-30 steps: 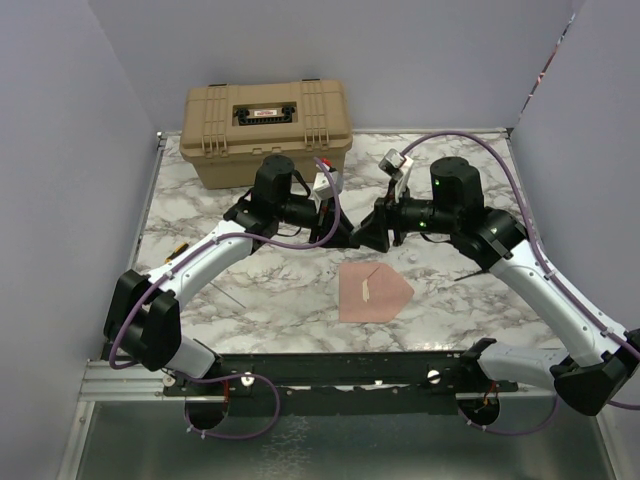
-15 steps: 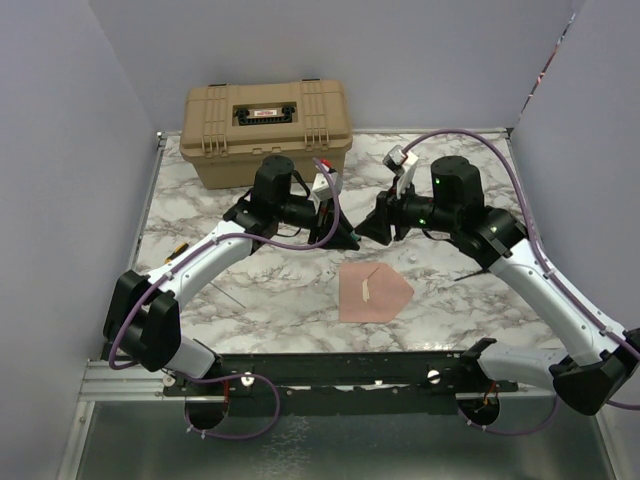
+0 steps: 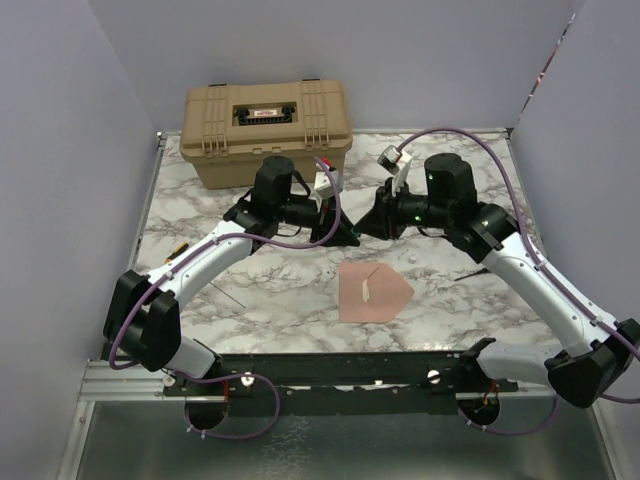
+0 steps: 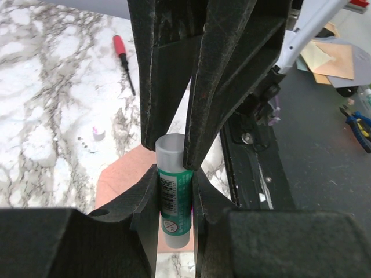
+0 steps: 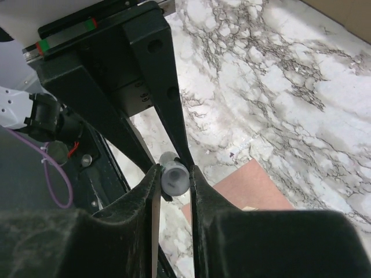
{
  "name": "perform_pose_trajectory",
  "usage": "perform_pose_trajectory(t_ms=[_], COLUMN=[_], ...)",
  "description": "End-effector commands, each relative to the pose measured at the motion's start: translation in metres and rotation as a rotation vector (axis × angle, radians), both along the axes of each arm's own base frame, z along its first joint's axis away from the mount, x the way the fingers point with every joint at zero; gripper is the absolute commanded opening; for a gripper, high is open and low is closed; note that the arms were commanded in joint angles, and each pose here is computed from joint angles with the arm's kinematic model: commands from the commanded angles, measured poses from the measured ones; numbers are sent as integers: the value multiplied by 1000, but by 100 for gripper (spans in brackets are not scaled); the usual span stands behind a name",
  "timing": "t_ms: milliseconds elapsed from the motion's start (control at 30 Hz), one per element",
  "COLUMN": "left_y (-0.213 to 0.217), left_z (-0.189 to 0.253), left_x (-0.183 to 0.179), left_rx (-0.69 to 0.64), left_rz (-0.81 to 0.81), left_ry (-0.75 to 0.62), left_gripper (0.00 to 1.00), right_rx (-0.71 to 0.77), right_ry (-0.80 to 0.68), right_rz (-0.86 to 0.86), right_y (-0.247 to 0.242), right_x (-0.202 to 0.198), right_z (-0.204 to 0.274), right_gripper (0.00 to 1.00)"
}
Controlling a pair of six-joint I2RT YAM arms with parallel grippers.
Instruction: Place the letter into the envelope and seal it
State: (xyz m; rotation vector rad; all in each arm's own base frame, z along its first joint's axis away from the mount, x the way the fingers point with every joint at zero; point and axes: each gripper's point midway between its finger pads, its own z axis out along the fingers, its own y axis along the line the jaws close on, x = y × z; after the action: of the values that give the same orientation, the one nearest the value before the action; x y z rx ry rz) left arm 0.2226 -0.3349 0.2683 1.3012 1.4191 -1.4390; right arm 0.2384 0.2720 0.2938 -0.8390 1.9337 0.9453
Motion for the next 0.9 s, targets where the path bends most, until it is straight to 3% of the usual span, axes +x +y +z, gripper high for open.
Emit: perform_pose_trajectory(t_ms=[0,33,233,300,400,500,567,733,867], left_y=[0,1,9,13,19,22,23,21,17], left_z=[16,16,22,22,23,19,13,-2,2], left_x=[31,40,81,92,101,97,89,65,50], left_rx=[-6,-5,-23,-24,-25,-20,-3,44,39], left_rz=[188,239,494,567,635,639,615,520,443], left_ry=[-100,-112,-139,-152,-157,-139,-114,-38,6], left_gripper=[0,0,0,0,0,0,0,0,0], right_rx=[-4,9,67,75,83,189,223,258,258], right_ry=[95,111,263,328,439,439,420,279,157], right_rz=[-42,-74,-337,-511,-913,-974,-928,-628,-352], right_y=[4,6,10,1,-32,-30,-23,-9,0], right_x=[6,10,47,65,93,105,106,82,47], right_z=[-19,-20,-30,-36,-51,-51,-38,0,10], right_gripper=[5,1,1,1,1,0,1,52,62])
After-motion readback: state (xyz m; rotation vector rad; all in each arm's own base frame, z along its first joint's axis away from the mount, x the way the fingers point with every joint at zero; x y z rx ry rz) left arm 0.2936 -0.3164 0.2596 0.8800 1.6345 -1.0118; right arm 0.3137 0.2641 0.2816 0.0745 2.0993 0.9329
